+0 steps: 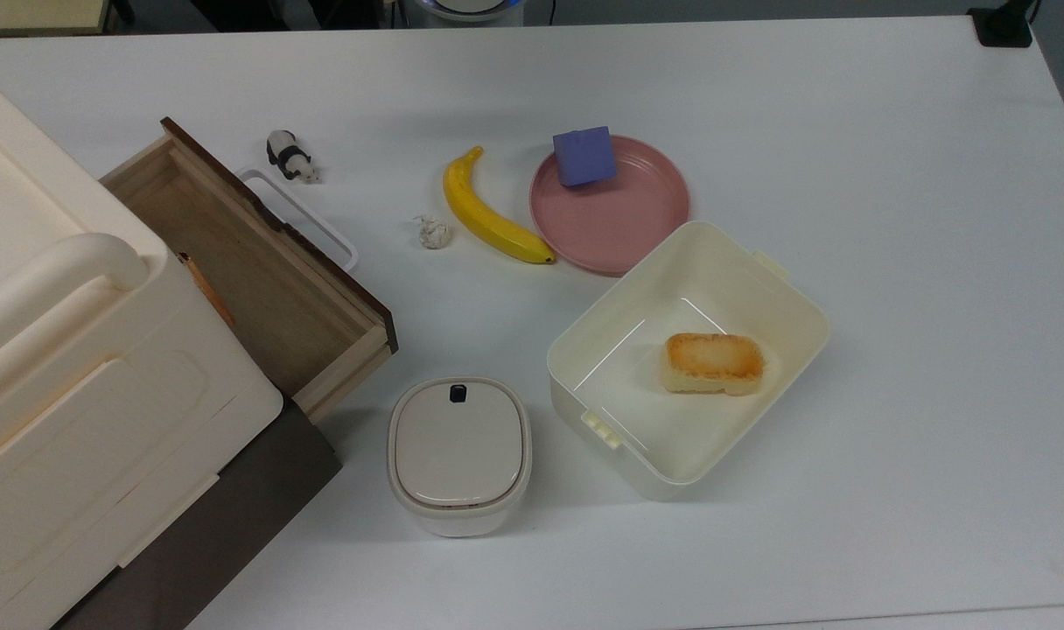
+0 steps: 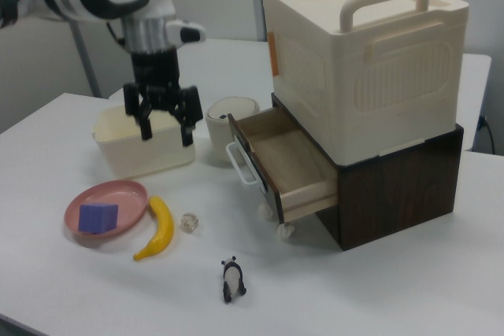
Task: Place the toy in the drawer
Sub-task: 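Lower the open gripper over the panda toy and close on it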
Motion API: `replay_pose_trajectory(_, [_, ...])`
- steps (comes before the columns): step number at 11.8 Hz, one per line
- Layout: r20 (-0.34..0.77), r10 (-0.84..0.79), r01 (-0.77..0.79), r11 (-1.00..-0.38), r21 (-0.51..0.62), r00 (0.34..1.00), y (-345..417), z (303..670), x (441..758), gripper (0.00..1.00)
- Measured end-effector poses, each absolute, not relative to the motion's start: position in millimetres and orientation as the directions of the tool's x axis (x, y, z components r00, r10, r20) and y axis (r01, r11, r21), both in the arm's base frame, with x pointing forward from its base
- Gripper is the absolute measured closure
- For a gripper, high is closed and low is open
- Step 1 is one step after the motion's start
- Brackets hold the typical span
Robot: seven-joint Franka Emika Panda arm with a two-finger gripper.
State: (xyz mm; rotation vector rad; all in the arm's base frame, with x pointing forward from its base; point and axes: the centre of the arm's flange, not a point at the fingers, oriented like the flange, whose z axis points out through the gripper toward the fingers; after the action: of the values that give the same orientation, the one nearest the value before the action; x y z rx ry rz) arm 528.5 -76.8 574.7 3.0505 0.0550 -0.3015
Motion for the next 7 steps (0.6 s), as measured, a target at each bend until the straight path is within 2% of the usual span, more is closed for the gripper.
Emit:
replay_pose_trajectory(4, [-0.293, 0.114, 0.144, -0.986, 0.083, 0.949, -114.4, 542.1, 498.1, 0.00])
replay_pose_trajectory(7, [-0.265, 0.135, 0.169, -0.980, 0.109, 0.955, -145.6, 520.1, 494.4, 0.00])
